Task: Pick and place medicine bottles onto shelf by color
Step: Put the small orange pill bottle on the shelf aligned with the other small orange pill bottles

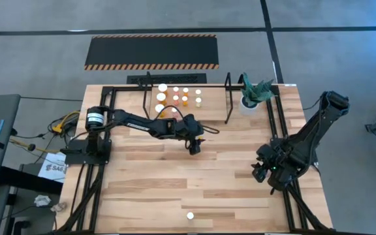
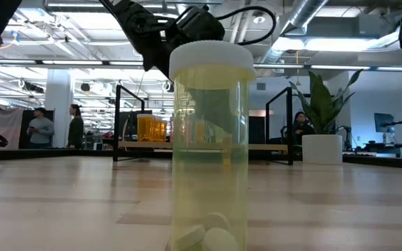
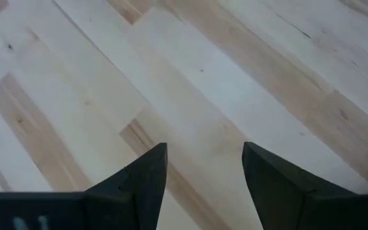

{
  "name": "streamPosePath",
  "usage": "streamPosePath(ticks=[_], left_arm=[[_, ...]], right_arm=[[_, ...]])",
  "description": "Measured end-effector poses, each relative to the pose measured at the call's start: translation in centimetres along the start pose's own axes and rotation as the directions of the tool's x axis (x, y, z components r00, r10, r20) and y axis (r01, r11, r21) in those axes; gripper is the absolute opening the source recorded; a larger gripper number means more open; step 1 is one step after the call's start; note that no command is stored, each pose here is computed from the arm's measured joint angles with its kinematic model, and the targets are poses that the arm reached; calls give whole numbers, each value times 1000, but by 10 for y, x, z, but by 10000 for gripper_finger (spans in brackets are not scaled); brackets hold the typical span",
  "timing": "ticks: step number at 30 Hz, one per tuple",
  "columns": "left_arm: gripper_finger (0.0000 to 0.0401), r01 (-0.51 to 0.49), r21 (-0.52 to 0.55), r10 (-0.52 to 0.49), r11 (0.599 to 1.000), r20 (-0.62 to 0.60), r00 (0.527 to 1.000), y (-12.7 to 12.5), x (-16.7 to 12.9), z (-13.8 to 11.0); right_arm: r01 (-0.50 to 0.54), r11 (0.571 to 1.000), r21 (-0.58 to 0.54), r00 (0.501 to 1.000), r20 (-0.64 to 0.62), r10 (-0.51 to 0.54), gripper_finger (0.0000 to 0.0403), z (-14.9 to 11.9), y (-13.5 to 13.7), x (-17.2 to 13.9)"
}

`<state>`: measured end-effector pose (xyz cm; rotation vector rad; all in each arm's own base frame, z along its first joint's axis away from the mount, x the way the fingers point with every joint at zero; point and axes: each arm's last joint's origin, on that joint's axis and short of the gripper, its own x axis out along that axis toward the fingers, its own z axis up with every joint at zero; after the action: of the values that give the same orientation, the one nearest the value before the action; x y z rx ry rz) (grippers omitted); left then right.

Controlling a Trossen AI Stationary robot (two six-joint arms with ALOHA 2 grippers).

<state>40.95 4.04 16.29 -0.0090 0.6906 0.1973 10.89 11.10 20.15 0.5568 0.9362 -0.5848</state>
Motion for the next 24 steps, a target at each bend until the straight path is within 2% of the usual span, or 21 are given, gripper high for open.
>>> streamPosePath(ticks=[24], left_arm=[[196,-6,7,7,1000,-47,999,2,8,-9]], right_arm=[[10,1000,-13,1000,1,-10,225,0,-1,0]])
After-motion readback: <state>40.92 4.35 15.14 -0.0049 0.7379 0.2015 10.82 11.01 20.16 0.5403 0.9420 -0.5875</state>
